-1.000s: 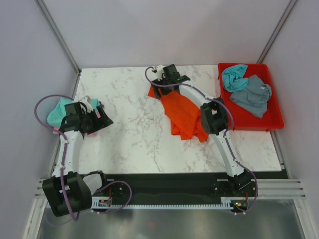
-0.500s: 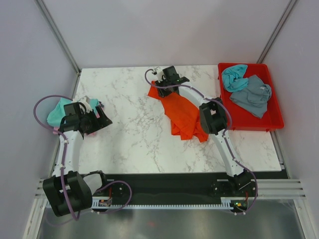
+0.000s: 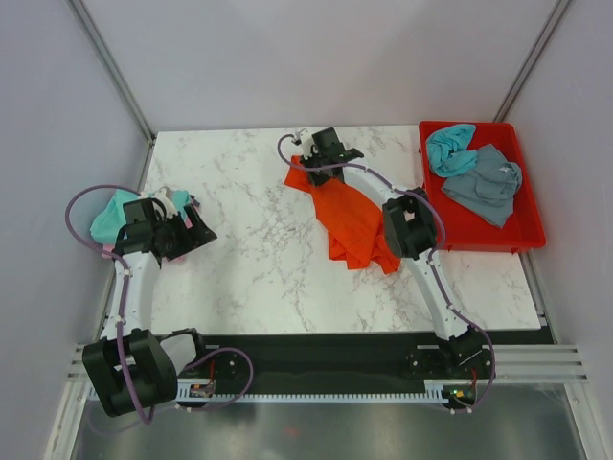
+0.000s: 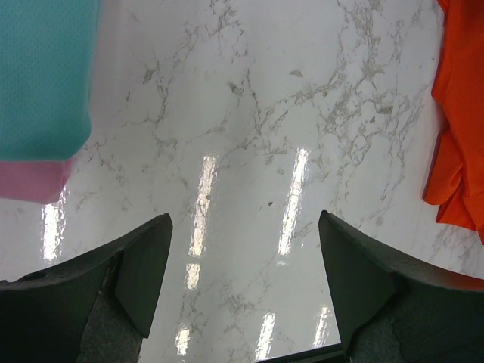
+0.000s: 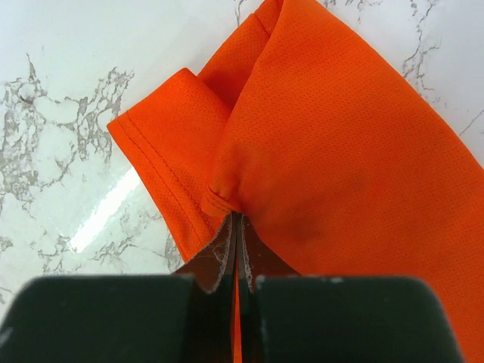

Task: Fold and stack the t-shirts
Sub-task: Flatten the tshirt out

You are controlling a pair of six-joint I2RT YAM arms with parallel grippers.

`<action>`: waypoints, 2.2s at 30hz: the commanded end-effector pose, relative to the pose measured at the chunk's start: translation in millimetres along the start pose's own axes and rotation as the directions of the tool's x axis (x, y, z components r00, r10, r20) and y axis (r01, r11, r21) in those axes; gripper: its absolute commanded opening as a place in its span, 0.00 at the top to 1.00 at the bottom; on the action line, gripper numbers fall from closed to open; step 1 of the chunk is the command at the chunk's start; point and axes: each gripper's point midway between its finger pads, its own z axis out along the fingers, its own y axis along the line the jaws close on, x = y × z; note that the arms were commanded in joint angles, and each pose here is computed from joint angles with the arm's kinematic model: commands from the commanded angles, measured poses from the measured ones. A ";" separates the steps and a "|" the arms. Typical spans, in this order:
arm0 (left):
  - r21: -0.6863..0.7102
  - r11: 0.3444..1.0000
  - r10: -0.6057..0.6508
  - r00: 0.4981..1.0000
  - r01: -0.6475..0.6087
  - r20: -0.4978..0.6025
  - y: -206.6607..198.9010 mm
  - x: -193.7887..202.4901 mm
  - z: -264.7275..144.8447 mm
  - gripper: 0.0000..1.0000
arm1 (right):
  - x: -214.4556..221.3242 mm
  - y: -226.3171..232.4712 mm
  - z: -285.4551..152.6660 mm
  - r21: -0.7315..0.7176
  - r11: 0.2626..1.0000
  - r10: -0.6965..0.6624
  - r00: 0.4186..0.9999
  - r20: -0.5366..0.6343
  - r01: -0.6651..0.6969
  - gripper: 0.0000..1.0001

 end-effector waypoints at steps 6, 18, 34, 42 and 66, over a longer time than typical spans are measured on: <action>0.043 0.998 -0.036 0.999 0.035 0.030 -7.1 -4.0 0.3 0.14 | -83.9 5.3 -80.3 0.052 0.987 -0.156 0.975 0.155 0.150 1.00; 0.100 0.995 -0.019 1.000 0.017 0.025 -18.7 -6.1 -0.6 0.17 | -200.1 95.1 -259.8 0.110 0.907 -0.408 0.788 0.461 0.406 1.00; 0.154 0.987 -0.047 0.998 0.042 0.029 -29.0 -1.8 -2.6 0.17 | -326.8 87.0 -514.0 0.363 0.930 -0.357 0.379 0.854 0.058 1.00; 0.143 0.988 -0.063 0.998 0.062 0.004 -25.6 0.8 2.4 0.17 | -225.2 -62.0 -418.4 0.530 0.845 -0.321 0.722 0.613 -0.074 1.00; 0.165 0.971 0.215 0.938 -0.175 -0.270 -74.7 -50.9 130.0 0.14 | -16.3 -60.6 -261.2 0.379 0.920 -0.160 0.977 0.139 0.097 0.18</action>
